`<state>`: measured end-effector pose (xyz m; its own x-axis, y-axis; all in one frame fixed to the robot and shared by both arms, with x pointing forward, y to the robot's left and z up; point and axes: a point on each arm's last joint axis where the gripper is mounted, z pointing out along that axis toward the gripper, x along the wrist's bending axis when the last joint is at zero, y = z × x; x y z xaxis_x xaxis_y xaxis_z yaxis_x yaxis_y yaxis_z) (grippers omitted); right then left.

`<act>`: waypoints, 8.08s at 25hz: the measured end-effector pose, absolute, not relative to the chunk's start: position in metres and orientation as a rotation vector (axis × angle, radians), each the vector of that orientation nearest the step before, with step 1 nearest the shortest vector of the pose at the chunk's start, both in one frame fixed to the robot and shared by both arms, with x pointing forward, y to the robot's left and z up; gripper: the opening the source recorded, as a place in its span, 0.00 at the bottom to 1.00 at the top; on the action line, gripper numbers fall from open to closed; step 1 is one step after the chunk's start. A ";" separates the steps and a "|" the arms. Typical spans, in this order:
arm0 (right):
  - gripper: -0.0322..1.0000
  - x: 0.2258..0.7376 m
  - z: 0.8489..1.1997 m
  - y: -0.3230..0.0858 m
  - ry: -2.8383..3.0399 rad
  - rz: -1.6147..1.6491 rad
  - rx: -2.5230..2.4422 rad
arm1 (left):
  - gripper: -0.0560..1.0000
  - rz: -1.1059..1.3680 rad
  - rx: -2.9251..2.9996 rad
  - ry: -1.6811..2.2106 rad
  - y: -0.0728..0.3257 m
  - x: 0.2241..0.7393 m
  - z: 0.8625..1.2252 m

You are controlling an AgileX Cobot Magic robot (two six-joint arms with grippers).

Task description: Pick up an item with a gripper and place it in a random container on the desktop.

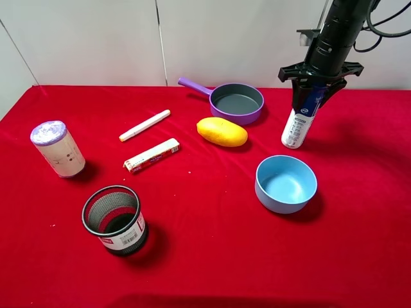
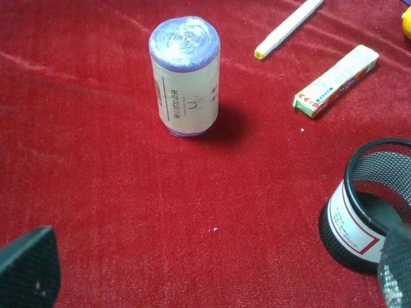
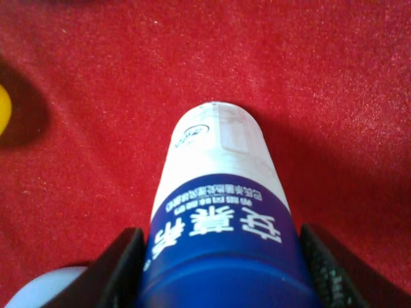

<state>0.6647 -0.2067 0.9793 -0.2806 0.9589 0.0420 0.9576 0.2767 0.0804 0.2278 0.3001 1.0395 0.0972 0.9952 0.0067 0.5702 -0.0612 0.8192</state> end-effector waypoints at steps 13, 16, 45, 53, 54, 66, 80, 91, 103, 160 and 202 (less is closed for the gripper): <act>0.40 0.664 0.982 -0.207 2.495 0.151 1.874 | 0.99 0.813 1.713 1.548 0.300 0.228 1.040; 0.40 0.662 0.994 -0.207 2.480 0.185 1.866 | 0.99 0.813 1.713 1.548 0.300 0.228 1.040; 0.40 0.600 1.088 -0.172 2.383 0.383 1.736 | 0.99 0.813 1.713 1.548 0.300 0.228 1.040; 0.40 0.572 1.084 -0.178 2.405 0.347 1.790 | 0.99 0.813 1.713 1.548 0.300 0.228 1.040; 0.40 0.568 1.085 -0.178 2.406 0.354 1.795 | 0.99 0.813 1.713 1.548 0.300 0.228 1.040; 0.40 0.529 1.068 -0.188 2.462 0.291 1.880 | 0.99 0.813 1.713 1.548 0.300 0.228 1.040; 0.40 0.517 1.045 -0.190 2.508 0.206 1.947 | 0.99 0.813 1.713 1.548 0.300 0.228 1.040; 0.40 0.514 1.043 -0.171 2.520 0.210 1.846 | 0.99 0.813 1.713 1.548 0.300 0.228 1.040; 0.40 0.525 1.012 -0.157 2.533 0.088 1.817 | 0.99 0.813 1.713 1.548 0.300 0.228 1.040; 0.70 0.510 1.046 -0.163 2.497 0.220 1.804 | 0.99 0.813 1.713 1.548 0.300 0.228 1.040; 0.70 0.346 1.183 -0.253 2.109 0.906 1.551 | 0.99 0.813 1.713 1.548 0.300 0.228 1.040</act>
<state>0.3464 -0.2528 1.1833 -0.3259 0.9422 0.0774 0.7048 0.1876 0.6842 0.2278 0.3001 1.0395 0.0972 0.9952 0.0067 0.5702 -0.0612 0.8192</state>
